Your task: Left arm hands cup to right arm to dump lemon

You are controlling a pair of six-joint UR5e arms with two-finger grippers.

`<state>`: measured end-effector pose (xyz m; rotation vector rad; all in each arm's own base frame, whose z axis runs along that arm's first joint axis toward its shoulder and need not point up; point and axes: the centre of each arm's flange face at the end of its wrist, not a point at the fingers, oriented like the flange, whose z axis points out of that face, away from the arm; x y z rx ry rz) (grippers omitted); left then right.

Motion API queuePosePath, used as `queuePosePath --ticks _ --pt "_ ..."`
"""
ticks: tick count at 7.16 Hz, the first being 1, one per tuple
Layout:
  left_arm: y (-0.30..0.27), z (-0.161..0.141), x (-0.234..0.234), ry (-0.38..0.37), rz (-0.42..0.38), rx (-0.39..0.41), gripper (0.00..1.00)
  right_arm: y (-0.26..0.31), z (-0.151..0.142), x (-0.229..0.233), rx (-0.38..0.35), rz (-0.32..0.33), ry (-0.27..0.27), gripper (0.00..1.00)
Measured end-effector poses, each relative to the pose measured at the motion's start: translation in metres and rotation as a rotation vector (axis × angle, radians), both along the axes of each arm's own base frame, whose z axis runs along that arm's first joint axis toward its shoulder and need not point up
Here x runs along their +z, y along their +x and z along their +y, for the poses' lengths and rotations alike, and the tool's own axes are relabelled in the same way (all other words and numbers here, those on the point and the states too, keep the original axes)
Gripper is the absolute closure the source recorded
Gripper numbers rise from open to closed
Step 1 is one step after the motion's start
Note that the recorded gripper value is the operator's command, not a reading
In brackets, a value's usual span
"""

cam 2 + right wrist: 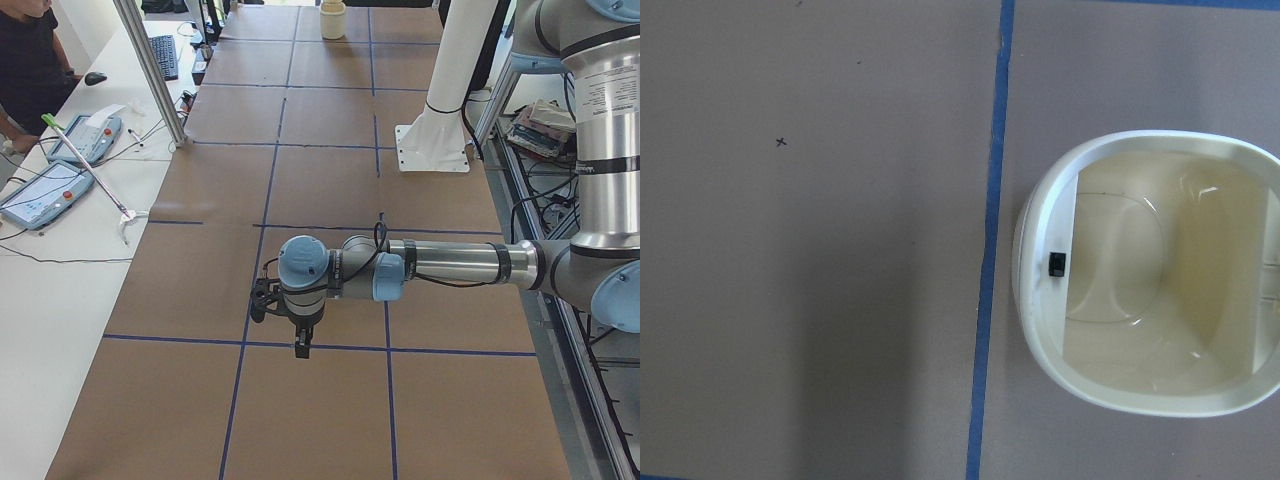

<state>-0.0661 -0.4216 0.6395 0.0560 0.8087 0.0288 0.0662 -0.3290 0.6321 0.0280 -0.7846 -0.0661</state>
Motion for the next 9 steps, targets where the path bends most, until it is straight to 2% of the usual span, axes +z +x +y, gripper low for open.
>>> queuePosePath --ticks 2,6,9 --pt "0.009 -0.003 -0.010 0.023 -0.008 0.022 0.00 0.001 0.000 0.000 0.000 0.000 0.006 0.00" --pt "0.015 0.020 0.005 -0.009 0.000 0.038 0.00 0.001 -0.002 -0.004 0.000 -0.001 0.040 0.00" --pt "0.017 0.019 -0.001 0.022 0.010 0.036 0.00 0.001 -0.002 -0.004 0.003 -0.003 0.040 0.00"
